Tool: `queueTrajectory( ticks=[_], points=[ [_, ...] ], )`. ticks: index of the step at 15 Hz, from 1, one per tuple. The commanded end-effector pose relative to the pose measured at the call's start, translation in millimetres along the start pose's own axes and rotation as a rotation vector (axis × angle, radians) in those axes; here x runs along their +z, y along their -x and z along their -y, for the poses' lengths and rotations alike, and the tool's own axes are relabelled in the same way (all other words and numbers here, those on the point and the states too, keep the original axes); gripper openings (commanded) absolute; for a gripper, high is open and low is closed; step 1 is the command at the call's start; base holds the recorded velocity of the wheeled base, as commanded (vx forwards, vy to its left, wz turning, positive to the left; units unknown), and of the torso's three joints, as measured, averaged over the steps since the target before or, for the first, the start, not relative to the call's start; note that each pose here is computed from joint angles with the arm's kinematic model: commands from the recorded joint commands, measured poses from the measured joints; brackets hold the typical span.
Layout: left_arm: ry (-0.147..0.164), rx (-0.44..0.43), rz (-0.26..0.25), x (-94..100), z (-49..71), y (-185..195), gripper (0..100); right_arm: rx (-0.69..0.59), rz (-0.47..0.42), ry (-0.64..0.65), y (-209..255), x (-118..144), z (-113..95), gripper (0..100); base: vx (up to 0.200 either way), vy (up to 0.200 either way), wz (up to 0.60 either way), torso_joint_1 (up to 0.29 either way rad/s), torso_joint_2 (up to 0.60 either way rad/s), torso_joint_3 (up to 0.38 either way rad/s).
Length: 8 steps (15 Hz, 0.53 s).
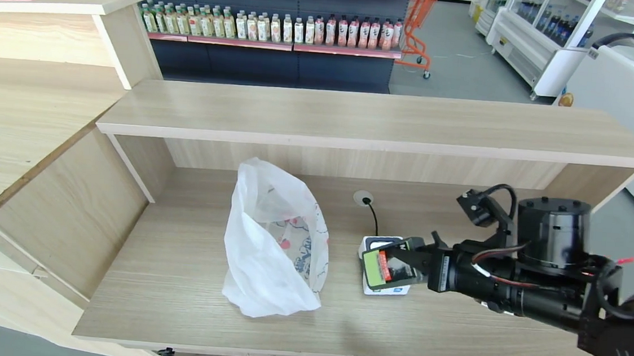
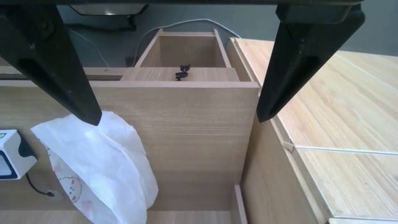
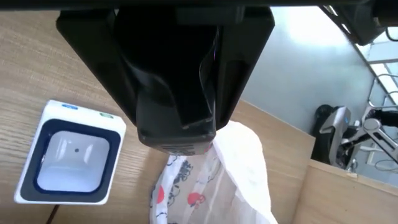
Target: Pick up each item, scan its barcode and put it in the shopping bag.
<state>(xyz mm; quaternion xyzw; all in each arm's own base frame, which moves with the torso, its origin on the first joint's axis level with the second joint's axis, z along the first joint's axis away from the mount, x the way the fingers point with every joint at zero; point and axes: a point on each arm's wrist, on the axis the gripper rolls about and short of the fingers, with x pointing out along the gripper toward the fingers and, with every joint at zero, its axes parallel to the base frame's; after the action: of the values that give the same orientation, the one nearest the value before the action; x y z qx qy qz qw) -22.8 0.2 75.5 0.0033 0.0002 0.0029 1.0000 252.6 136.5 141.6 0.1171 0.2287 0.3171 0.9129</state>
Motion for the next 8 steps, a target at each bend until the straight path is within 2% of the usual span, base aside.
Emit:
queueTrajectory(
  ticks=[1, 5, 8],
  points=[
    [0.0, 0.002, 0.0, 0.0, 0.0, 0, 100, -0.004, -0.066, -0.001, -34, -11, 5, 0, 0.0, 0.0, 0.0, 0.0, 0.0, 0.0],
    [0.0, 0.0, 0.0, 0.0, 0.0, 0, 100, -0.02, -0.094, 0.083, -80, -18, 7, 0, 0.0, 0.0, 0.0, 0.0, 0.0, 0.0],
    [0.0, 0.002, 0.0, 0.0, 0.0, 0, 100, 0.031, -0.096, 0.138, -122, -23, -4, 0, 0.0, 0.0, 0.0, 0.0, 0.0, 0.0]
  ],
)
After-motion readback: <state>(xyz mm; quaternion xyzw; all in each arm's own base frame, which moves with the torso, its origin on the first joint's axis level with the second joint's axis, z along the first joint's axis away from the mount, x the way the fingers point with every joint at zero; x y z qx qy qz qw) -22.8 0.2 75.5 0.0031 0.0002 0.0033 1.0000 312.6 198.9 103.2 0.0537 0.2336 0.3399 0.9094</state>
